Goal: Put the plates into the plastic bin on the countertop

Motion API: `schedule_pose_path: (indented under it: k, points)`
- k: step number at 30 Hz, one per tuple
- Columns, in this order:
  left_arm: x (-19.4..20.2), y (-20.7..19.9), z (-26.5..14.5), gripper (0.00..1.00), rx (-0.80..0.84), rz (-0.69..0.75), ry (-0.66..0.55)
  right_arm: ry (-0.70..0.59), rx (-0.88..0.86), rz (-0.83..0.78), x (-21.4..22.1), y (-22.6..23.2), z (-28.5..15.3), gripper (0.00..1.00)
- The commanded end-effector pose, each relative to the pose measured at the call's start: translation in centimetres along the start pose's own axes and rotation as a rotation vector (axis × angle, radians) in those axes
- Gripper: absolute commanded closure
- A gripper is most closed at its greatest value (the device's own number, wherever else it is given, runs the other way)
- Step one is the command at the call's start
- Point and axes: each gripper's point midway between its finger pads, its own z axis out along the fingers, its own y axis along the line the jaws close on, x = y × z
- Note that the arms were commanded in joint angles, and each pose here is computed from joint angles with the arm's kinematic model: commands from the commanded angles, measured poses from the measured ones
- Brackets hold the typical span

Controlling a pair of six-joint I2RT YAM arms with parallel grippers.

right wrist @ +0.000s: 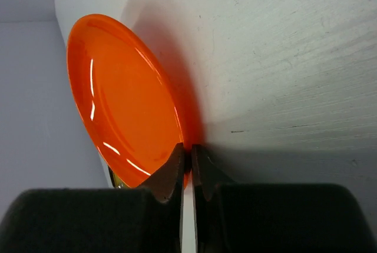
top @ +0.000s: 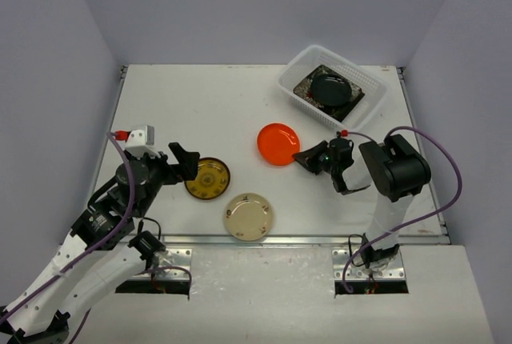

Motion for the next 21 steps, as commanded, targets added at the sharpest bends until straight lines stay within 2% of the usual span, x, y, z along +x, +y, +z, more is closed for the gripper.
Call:
schedule_pose_path:
  k: [1,5,8,13,16,17,19,21]
  points:
    - [-0.3,-0.5,0.0,0.00,0.022,-0.007,-0.013,0.048,0.143,0.073,1.8,-4.0,-0.5,0.93]
    - [-0.3,-0.7,0.1,0.00,0.026,-0.003,-0.009,0.061,0.117,0.058,1.2,-2.0,0.2,0.69]
    - [-0.3,-0.7,0.1,0.00,0.028,-0.003,-0.011,0.072,0.137,0.070,1.2,-2.3,0.8,0.67]
    - [-0.5,-0.6,-0.1,0.00,0.030,-0.007,-0.019,0.106,0.196,0.120,1.8,-3.7,1.8,0.75]
    - [-0.6,-0.6,-0.2,0.00,0.031,-0.011,-0.024,0.115,0.207,0.139,2.1,-3.9,1.8,0.91]
    - [-0.6,-0.7,-0.2,0.00,0.034,-0.012,-0.026,0.119,0.184,0.139,2.2,-3.2,1.7,0.99]
    - [-0.6,-0.6,-0.2,0.00,0.033,-0.012,-0.027,0.134,0.141,0.145,2.3,-1.9,1.4,1.00]
    - [-0.7,-0.6,-0.3,0.00,0.032,-0.013,-0.028,0.127,0.039,0.139,1.6,1.4,0.7,1.00]
